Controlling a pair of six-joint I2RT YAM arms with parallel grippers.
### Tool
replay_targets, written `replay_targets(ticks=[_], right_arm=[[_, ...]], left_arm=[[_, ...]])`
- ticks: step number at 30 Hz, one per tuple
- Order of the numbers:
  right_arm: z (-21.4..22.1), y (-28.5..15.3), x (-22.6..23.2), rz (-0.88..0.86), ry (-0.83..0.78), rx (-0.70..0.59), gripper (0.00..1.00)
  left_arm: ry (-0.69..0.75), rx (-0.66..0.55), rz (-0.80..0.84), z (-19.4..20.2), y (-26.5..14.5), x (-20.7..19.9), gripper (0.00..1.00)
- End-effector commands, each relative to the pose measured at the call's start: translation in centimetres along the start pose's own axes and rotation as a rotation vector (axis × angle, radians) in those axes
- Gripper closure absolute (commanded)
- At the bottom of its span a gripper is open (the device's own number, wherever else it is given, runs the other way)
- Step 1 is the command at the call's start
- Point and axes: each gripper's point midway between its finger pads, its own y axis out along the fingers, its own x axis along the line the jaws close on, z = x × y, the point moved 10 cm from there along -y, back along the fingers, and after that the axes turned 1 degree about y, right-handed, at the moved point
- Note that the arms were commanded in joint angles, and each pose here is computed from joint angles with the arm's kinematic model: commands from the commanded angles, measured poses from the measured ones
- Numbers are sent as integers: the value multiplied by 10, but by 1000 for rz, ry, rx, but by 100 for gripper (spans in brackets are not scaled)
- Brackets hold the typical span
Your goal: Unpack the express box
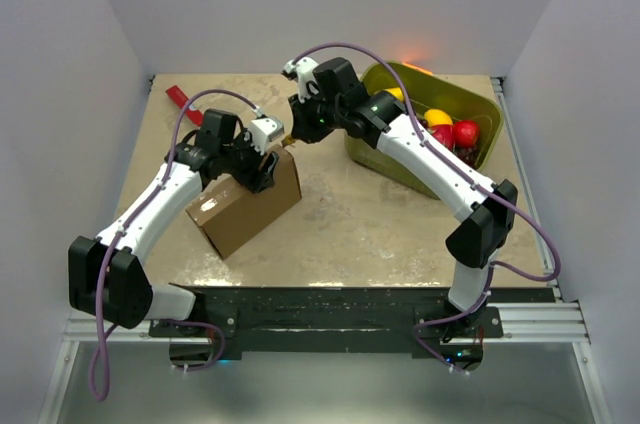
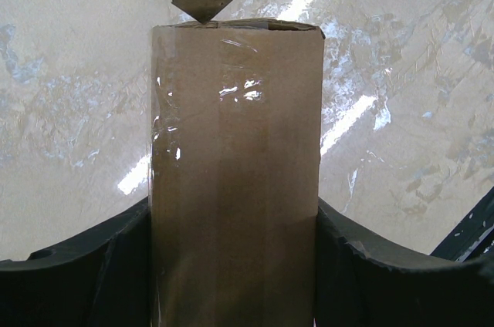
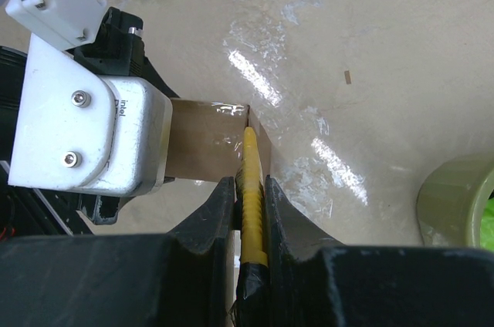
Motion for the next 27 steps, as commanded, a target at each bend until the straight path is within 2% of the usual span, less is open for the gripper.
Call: replay_targets(ticks=[1,6,10,18,27], right_arm=[[20,11,3,-36,14,144,100],[16,21,3,-41,15,140,100],[9,10,5,-48,6,129,100],[28,-11,6,-58,6,195,100],[34,-18,7,-71,6,221,100]], left_arm=[[15,-16,-34,-8,1,8,46],[19,-15,-40,-8,0,8,46],[19,1,-96,-7,-1,13,46],[14,23,-231,-7,-3,23,49],[-6,37,-264,-6,0,27,55]])
